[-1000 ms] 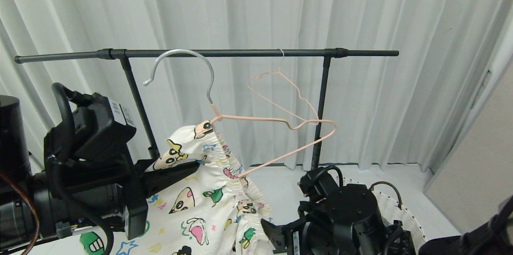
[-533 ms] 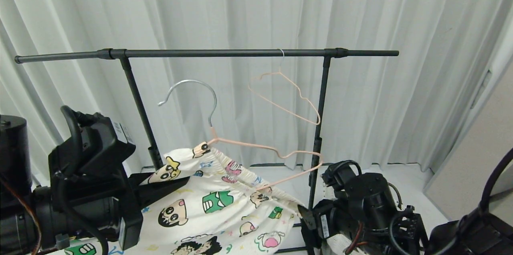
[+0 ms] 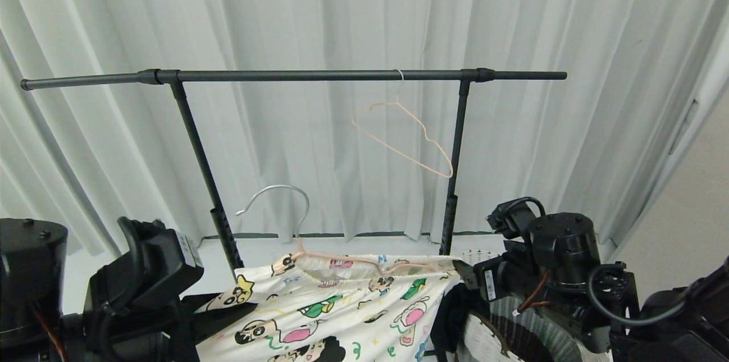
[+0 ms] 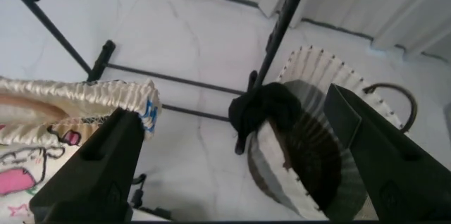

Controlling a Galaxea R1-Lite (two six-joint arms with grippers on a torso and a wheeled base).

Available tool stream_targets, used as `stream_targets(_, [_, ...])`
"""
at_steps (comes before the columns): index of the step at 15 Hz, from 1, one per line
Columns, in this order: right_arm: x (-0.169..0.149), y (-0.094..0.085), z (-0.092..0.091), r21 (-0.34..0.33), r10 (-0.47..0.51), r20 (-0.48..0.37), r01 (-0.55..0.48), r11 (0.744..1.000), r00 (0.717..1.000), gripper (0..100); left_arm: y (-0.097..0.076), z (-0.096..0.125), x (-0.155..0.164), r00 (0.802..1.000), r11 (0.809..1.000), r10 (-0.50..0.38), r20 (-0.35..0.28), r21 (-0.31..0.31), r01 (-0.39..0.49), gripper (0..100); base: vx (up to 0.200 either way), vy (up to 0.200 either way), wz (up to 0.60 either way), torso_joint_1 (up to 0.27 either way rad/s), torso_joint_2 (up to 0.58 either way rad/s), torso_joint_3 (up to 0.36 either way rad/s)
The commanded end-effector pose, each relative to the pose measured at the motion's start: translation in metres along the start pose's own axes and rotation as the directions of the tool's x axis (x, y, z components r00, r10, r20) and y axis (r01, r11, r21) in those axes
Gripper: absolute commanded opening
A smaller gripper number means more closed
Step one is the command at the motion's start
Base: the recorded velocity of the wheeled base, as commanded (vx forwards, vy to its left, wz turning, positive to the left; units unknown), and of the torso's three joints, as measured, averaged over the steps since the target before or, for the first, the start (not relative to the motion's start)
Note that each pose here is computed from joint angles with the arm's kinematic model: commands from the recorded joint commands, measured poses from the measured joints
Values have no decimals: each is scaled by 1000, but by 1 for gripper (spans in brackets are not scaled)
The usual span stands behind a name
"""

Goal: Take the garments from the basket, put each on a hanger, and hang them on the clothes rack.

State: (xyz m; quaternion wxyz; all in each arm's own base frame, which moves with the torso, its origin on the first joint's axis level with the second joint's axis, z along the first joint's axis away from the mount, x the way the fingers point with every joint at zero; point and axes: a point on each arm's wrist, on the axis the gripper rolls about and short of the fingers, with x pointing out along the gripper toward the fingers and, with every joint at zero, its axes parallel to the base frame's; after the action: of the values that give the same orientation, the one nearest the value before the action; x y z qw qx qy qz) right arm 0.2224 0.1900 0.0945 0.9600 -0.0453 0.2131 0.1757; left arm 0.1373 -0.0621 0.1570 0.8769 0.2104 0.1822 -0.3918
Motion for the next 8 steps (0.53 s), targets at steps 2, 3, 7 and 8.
stream_targets(2, [-14, 0, 31, -16, 33, 74, -32, 999, 997, 100, 3, -12, 18, 991, 999, 38, -129, -29, -42, 0, 0, 0, 0, 0, 0, 0])
stream_targets(3, [-21, 2, 50, -26, 65, 94, -63, 998, 993, 100, 6, -15, 26, 981, 997, 63, -184, -35, -70, 0, 0, 0, 0, 0, 0, 0])
stream_targets(7, [-46, 5, 74, -110, 143, 105, -132, 985, 984, 100, 18, -9, 41, 979, 992, 104, -175, -46, -114, 0, 0, 0, 0, 0, 0, 0])
stream_targets(8, [-55, 6, 75, -136, 173, 93, -160, 978, 981, 100, 20, -7, 44, 981, 991, 114, -156, -55, -124, 0, 0, 0, 0, 0, 0, 0])
